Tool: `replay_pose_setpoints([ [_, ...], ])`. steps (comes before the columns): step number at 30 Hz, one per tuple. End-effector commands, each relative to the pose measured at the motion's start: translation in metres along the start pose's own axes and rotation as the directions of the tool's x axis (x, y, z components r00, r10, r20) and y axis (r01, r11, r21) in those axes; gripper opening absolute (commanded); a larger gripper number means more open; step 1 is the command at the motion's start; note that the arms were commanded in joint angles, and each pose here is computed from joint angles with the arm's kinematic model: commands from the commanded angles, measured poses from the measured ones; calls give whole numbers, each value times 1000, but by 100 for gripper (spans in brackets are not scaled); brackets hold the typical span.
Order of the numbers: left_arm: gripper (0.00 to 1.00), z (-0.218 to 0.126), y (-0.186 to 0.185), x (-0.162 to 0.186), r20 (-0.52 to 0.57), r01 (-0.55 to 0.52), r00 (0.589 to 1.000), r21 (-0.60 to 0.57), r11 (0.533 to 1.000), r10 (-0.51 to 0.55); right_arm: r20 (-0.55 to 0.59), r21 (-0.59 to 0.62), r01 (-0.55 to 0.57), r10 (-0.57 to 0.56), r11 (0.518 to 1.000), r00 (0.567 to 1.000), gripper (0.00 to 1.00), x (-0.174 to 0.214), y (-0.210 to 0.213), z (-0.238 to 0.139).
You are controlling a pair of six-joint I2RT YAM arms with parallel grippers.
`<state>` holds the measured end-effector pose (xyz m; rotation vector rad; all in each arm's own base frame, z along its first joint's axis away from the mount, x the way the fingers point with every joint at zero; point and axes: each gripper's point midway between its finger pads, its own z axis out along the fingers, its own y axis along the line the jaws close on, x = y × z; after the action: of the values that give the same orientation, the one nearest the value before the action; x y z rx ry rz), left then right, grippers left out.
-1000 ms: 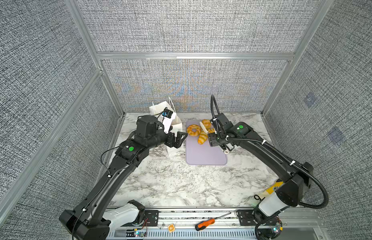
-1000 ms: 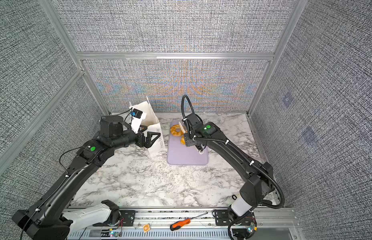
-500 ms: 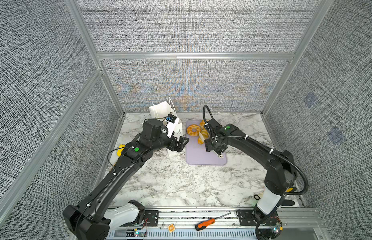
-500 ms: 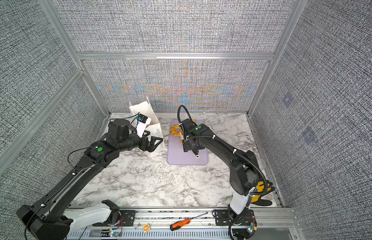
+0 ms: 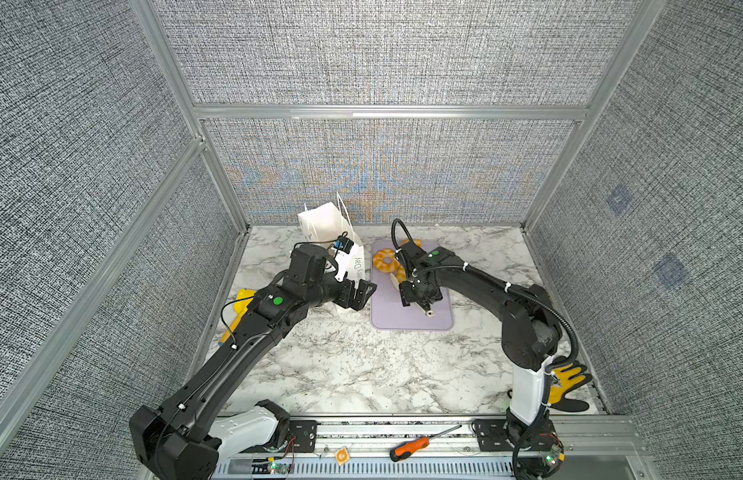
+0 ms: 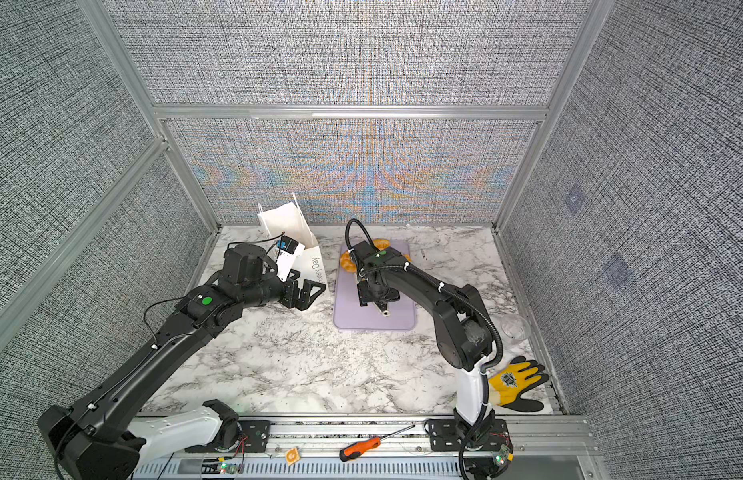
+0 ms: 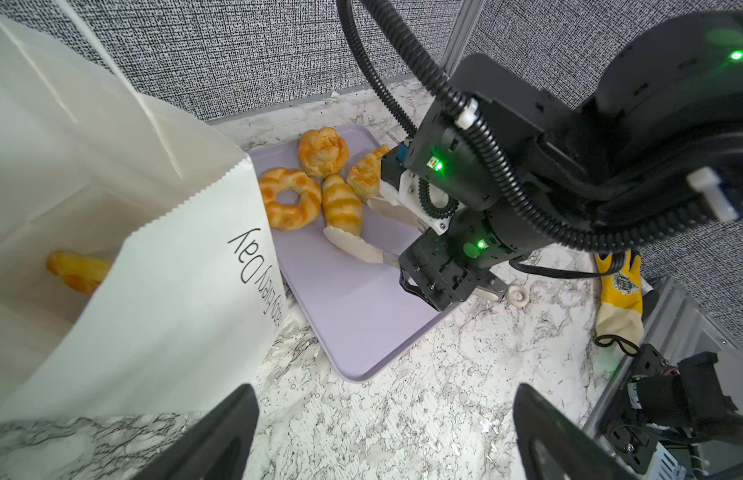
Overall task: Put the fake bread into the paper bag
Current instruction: 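Lower the tongs around a striped croissant on the tray with right gripper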
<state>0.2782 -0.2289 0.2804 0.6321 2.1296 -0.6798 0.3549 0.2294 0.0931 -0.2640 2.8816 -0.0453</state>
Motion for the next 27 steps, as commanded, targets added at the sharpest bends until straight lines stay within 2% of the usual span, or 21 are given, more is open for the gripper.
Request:
replay_pose_setpoints([
  [1, 97, -1, -1, -7, 30, -8, 1000, 4, 1000, 8, -21, 28, -12, 12, 1000, 1000, 73, 2, -4, 4],
  [11, 97, -1, 0, -5, 26, -8, 1000, 0, 1000, 8, -89, 97, 28, -20, 995, 996, 72, 12, -13, 19],
  [27, 97, -2, 0, -6, 27, -11, 1000, -2, 1000, 11, -153, 106, 124, -107, 987, 982, 58, 36, -27, 17],
])
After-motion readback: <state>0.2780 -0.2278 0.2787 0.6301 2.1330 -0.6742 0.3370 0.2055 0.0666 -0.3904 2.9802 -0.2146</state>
